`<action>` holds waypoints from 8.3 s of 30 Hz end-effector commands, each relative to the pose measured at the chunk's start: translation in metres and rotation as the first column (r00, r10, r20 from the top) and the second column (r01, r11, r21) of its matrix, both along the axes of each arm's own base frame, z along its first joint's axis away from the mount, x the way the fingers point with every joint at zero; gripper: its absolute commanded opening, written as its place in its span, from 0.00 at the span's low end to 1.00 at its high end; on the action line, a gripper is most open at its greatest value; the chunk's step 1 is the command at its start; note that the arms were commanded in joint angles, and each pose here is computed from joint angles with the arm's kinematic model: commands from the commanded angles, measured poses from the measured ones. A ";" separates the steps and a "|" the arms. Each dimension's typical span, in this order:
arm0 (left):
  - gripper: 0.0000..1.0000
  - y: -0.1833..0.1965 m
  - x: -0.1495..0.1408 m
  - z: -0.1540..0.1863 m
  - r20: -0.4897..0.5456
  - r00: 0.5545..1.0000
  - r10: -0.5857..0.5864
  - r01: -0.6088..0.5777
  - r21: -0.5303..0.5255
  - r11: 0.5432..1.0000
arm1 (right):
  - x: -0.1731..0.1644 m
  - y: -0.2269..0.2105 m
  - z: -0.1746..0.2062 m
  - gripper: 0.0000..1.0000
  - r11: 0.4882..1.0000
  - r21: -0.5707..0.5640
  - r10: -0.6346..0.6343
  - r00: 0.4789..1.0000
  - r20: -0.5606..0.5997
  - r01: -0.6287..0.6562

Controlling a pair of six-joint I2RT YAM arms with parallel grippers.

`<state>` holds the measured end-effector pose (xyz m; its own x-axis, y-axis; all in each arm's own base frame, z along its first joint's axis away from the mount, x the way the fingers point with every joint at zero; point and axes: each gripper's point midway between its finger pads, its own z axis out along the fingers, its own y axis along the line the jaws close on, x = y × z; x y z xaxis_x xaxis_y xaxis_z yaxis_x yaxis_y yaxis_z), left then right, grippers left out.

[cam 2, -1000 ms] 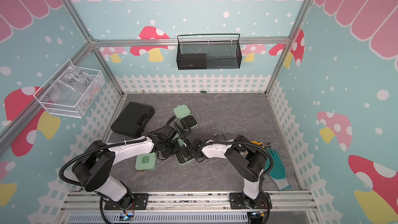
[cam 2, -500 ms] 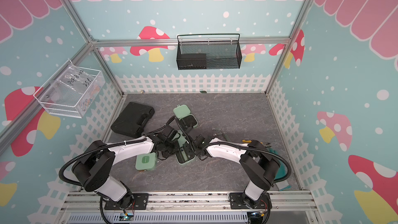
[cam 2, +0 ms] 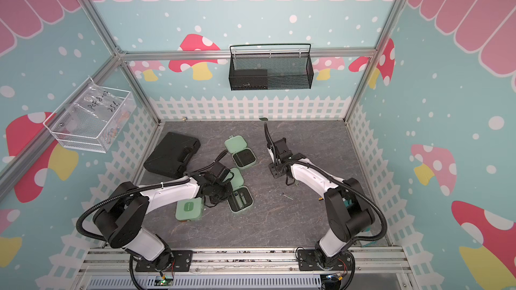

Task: Organize nail clipper sets
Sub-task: Pick up the nail clipper from the center of the board, then place the nail clipper in the storage box.

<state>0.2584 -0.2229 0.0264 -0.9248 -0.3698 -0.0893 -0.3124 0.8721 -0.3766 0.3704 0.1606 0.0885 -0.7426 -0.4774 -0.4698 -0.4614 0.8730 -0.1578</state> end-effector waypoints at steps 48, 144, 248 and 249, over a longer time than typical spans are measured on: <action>0.00 0.004 -0.009 -0.004 -0.051 0.999 0.019 -0.017 0.041 0.999 | 0.043 -0.020 -0.080 0.02 0.969 0.057 0.248 0.920 -0.303 -0.242; 0.00 0.002 -0.008 -0.012 -0.025 0.999 0.048 -0.048 -0.011 0.999 | -0.145 0.104 -0.105 0.00 0.997 0.076 -0.017 0.984 -0.179 0.031; 0.00 0.002 -0.007 -0.014 -0.027 0.998 0.049 -0.050 -0.003 0.999 | -0.107 0.125 -0.090 0.05 0.990 0.142 0.036 0.985 -0.169 -0.011; 0.00 0.003 -0.008 -0.014 -0.029 0.998 0.049 -0.050 -0.002 0.999 | -0.110 0.122 -0.094 0.05 0.990 0.140 0.032 0.984 -0.176 -0.007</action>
<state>0.2588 -0.2287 0.0271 -0.9121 -0.4017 -0.0823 -0.3345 0.8450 -0.4173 0.2850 0.3175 0.0298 -0.7522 -0.4032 -0.5211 -0.5243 0.8453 0.1027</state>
